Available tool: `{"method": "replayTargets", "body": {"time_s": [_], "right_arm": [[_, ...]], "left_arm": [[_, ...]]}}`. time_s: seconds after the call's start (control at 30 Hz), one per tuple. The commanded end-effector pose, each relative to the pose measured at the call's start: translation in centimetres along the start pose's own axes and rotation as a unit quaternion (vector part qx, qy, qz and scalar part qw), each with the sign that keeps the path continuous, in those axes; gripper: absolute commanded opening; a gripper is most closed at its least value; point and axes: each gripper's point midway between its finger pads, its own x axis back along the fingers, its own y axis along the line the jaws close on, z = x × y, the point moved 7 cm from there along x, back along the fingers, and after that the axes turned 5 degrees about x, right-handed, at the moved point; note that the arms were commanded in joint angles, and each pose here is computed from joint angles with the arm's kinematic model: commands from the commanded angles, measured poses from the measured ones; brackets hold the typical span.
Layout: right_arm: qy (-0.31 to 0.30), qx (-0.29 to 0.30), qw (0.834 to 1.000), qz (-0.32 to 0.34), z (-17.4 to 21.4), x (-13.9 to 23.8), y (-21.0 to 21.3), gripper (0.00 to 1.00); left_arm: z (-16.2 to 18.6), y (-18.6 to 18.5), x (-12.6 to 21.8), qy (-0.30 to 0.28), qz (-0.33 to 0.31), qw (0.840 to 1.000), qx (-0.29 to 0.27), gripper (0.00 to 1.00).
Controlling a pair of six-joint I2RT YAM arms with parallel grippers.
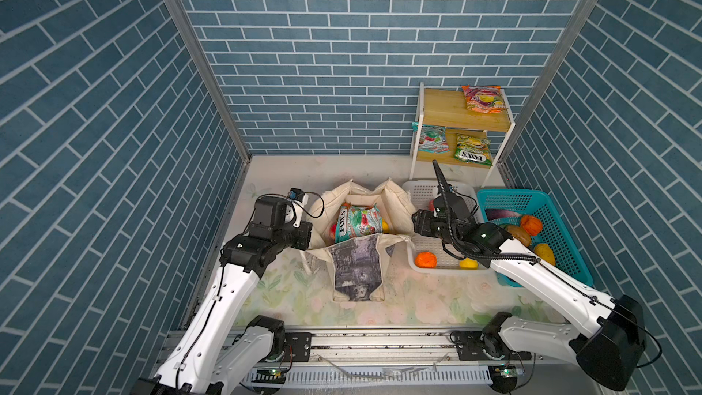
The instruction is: Place the food into the grocery bag and tie it
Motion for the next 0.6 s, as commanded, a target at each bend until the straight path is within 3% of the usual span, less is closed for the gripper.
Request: {"method": "replayTargets", "body": {"time_s": [0.0, 0.23, 0.37, 0.5, 0.57], "right_arm": [[0.016, -0.016, 1.000, -0.021, 0.0, -0.6, 0.7, 0.61], [0.035, -0.013, 0.999, -0.020, 0.3, -1.2, 0.9, 0.46], [0.043, -0.013, 0.998, -0.031, 0.2, -1.1, 1.2, 0.29], [0.051, -0.012, 0.998, -0.045, 0.0, -1.0, 1.7, 0.02], [0.052, -0.010, 0.997, -0.054, -0.4, -0.8, 2.2, 0.00]], "left_arm": [[-0.2, 0.1, -0.1, -0.010, 0.001, 1.000, -0.005, 0.00], [-0.2, 0.0, -0.1, -0.009, 0.003, 1.000, -0.004, 0.00], [-0.2, 0.0, -0.1, -0.010, 0.002, 1.000, -0.004, 0.00], [-0.4, 0.1, -0.1, -0.012, -0.001, 1.000, -0.005, 0.00], [-0.4, 0.1, -0.1, -0.012, 0.000, 1.000, -0.004, 0.00]]}}
